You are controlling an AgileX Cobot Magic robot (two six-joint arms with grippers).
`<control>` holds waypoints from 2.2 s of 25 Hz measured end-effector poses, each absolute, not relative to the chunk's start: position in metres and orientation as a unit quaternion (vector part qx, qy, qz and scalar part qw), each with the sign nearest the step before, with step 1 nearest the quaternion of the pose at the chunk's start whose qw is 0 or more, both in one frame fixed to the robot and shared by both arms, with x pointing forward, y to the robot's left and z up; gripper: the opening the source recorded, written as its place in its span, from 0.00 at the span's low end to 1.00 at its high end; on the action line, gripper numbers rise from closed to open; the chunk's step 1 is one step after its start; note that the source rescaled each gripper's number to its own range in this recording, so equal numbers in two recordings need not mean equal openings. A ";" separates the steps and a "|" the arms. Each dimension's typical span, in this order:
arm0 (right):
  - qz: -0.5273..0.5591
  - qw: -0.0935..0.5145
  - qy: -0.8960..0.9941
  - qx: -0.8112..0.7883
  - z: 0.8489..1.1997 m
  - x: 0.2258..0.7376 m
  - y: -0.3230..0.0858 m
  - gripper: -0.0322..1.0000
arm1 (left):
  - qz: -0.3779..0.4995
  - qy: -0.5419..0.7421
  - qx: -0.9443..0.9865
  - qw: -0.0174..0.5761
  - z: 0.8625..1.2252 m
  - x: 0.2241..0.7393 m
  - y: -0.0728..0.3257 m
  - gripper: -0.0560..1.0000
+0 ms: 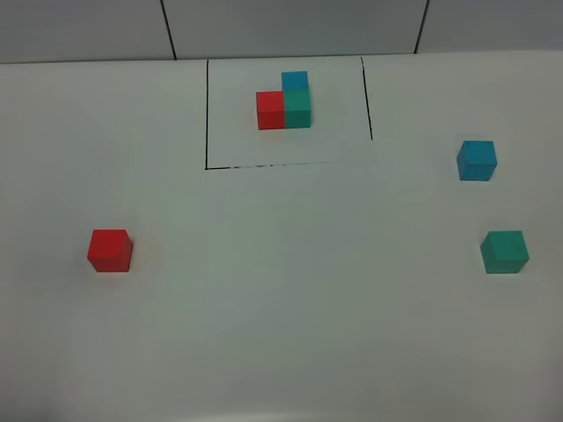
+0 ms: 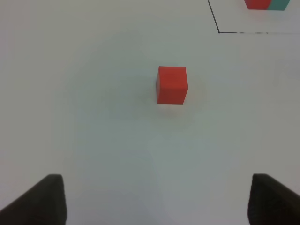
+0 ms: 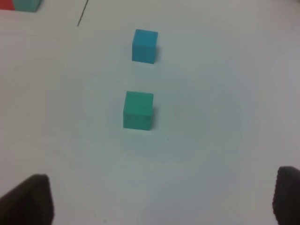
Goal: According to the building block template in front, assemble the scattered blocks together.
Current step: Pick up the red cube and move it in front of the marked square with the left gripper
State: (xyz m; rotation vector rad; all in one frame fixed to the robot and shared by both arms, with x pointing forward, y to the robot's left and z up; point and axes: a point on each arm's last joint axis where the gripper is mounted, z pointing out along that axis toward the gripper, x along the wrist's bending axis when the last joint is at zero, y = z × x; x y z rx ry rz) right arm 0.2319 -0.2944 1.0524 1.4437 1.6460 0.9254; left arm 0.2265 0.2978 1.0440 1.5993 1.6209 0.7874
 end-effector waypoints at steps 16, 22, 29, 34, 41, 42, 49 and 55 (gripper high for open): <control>0.362 0.372 0.641 0.566 1.052 0.232 -0.294 0.88 | 0.305 0.628 0.620 0.358 1.044 0.226 0.298 0.91; 0.362 0.372 0.641 0.566 1.052 0.232 -0.294 0.86 | 0.304 0.629 0.620 0.357 1.044 0.227 0.298 0.91; 0.363 0.371 0.639 0.567 1.052 0.232 -0.294 0.85 | 0.303 0.630 0.621 0.355 1.044 0.228 0.298 0.91; 0.363 0.371 0.639 0.567 1.052 0.232 -0.294 0.85 | 0.283 0.645 0.635 0.318 1.046 0.243 0.299 0.91; 0.364 0.370 0.637 0.570 1.052 0.232 -0.294 0.84 | 0.251 0.656 0.661 0.265 1.062 0.301 0.299 0.91; 0.365 0.370 0.637 0.570 1.052 0.232 -0.294 0.83 | 0.238 0.659 0.668 0.251 1.064 0.311 0.299 0.91; 0.365 0.369 0.636 0.571 1.052 0.232 -0.294 0.83 | 0.162 0.683 0.690 0.175 1.070 0.388 0.297 0.91; 0.365 0.369 0.636 0.571 1.052 0.232 -0.294 0.83 | 0.082 0.704 0.693 0.131 1.049 0.449 0.292 0.91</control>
